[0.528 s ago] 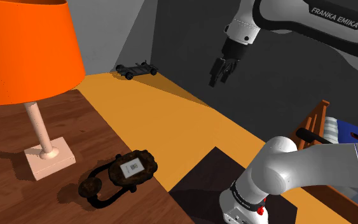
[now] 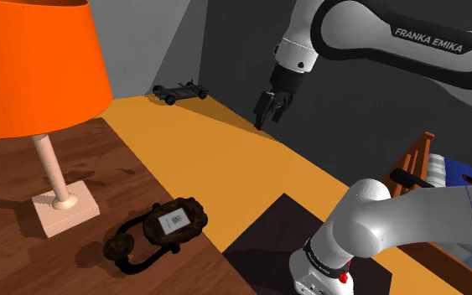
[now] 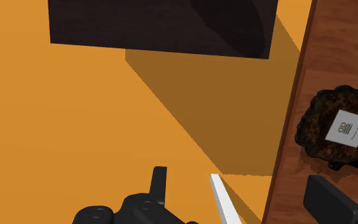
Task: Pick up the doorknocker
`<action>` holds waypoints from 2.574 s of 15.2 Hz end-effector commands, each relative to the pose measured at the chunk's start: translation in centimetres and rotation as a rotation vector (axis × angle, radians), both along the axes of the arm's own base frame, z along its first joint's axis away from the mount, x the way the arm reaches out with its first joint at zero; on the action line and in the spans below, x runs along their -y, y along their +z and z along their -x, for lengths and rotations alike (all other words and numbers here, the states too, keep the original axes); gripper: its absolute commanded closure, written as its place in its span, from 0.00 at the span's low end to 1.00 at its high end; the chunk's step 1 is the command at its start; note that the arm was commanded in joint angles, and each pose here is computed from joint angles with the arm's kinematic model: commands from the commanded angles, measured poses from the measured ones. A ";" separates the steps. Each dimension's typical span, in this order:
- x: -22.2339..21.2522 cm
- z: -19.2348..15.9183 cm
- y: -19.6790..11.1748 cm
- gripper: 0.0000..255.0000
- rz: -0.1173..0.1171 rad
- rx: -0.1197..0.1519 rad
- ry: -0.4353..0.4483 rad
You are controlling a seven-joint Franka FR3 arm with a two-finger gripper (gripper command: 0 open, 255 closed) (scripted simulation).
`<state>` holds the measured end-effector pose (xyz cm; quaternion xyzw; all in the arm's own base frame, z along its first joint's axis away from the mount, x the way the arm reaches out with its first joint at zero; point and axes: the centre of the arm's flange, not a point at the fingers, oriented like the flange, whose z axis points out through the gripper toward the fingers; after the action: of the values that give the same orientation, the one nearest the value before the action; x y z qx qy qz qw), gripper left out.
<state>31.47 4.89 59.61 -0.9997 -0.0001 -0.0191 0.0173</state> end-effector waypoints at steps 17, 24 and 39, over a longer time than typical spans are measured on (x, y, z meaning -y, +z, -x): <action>-21.2 -3.3 -10.6 0.00 0.020 -0.031 0.014; -29.5 -4.4 -14.9 0.00 0.028 -0.043 0.020; -40.1 -5.7 -23.1 0.00 0.038 -0.058 0.027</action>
<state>37.06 44.87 37.01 -0.9999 -0.0134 0.0105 -0.0014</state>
